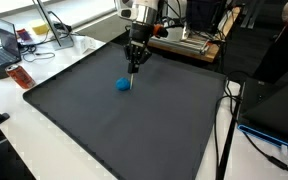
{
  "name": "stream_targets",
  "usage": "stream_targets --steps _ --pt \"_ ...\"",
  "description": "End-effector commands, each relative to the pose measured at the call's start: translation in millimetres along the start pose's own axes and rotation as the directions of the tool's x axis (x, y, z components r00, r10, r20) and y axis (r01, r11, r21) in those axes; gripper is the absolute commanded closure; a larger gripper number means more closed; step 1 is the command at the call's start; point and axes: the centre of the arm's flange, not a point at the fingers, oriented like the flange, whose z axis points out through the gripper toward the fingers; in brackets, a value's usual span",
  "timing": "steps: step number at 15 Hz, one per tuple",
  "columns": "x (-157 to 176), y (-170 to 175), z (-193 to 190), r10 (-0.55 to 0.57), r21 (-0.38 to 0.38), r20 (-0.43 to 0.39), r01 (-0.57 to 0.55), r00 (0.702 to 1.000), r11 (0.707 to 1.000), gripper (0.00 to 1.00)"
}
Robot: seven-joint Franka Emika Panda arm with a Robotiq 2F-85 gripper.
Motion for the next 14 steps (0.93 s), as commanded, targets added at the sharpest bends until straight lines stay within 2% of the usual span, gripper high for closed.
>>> stream_targets --steps 1,9,14 --pt "-3 17 -1 -0.01 0.08 0.006 0.009 1.0 0.997 0.97" --pt "-3 66 -8 0.013 0.246 -0.053 0.001 0.999 0.969 0.97" --pt "-7 90 -14 0.037 0.349 -0.084 -0.006 0.996 0.937 0.97"
